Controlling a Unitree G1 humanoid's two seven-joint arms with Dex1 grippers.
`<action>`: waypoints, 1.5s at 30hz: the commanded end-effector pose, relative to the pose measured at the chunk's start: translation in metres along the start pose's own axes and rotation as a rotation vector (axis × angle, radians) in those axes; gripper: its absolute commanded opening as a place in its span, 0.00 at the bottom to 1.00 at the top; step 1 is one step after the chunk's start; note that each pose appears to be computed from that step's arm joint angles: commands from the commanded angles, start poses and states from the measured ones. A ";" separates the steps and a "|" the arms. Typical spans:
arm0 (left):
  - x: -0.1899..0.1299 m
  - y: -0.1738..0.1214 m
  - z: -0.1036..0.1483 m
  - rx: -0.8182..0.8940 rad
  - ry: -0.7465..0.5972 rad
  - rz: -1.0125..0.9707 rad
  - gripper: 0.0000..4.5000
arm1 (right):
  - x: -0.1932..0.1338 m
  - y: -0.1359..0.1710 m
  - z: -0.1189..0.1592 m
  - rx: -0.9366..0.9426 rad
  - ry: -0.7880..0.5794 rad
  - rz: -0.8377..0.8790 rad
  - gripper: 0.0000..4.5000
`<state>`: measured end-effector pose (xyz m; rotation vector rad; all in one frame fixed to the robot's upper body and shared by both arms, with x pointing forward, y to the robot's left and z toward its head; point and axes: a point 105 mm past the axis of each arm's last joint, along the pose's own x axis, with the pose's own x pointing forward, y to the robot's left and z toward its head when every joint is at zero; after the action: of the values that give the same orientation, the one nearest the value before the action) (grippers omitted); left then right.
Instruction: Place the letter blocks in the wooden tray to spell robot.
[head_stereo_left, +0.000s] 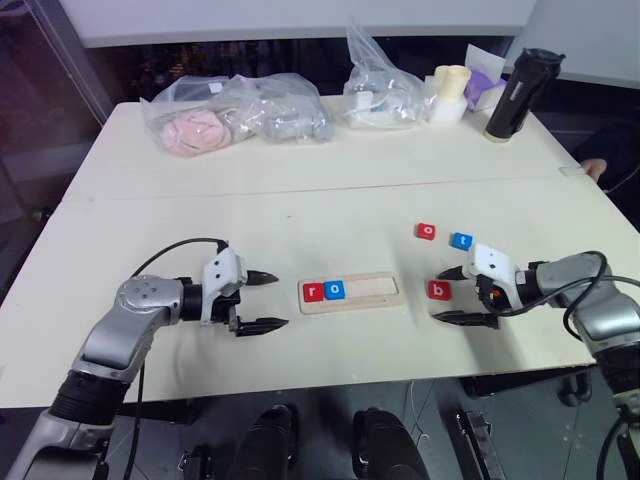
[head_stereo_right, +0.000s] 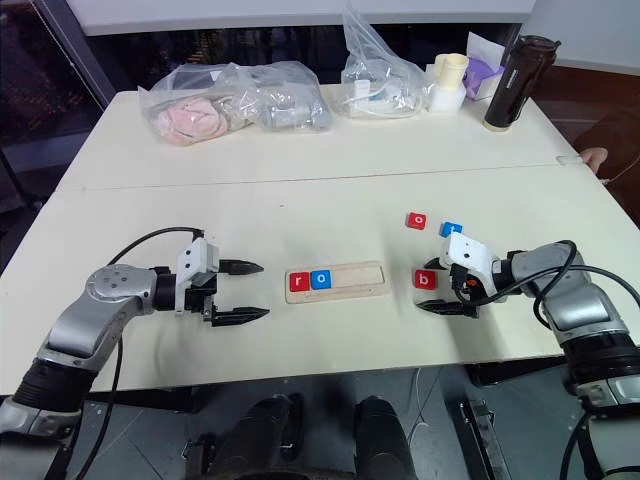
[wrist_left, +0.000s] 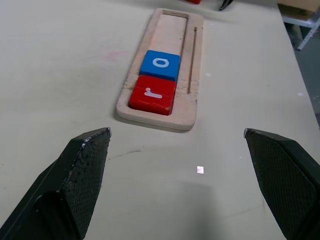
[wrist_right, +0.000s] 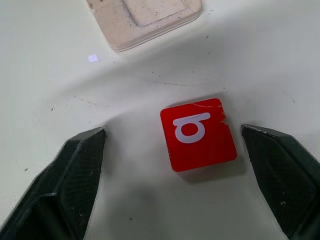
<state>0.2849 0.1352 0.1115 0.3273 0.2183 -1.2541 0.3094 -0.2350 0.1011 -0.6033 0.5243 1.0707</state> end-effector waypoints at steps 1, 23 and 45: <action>-0.004 0.001 0.010 0.032 -0.023 0.008 1.00 | 0.001 -0.001 0.001 -0.005 0.002 -0.002 0.58; -0.001 0.001 0.012 0.033 -0.029 0.006 1.00 | 0.046 0.021 0.116 -0.349 -0.171 0.137 0.25; -0.004 -0.005 0.012 0.017 -0.028 0.036 1.00 | 0.079 0.018 0.111 -0.361 -0.146 0.191 0.25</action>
<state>0.2793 0.1324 0.1116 0.3133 0.2225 -1.2295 0.3325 -0.1073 0.1148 -0.7713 0.3092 1.3888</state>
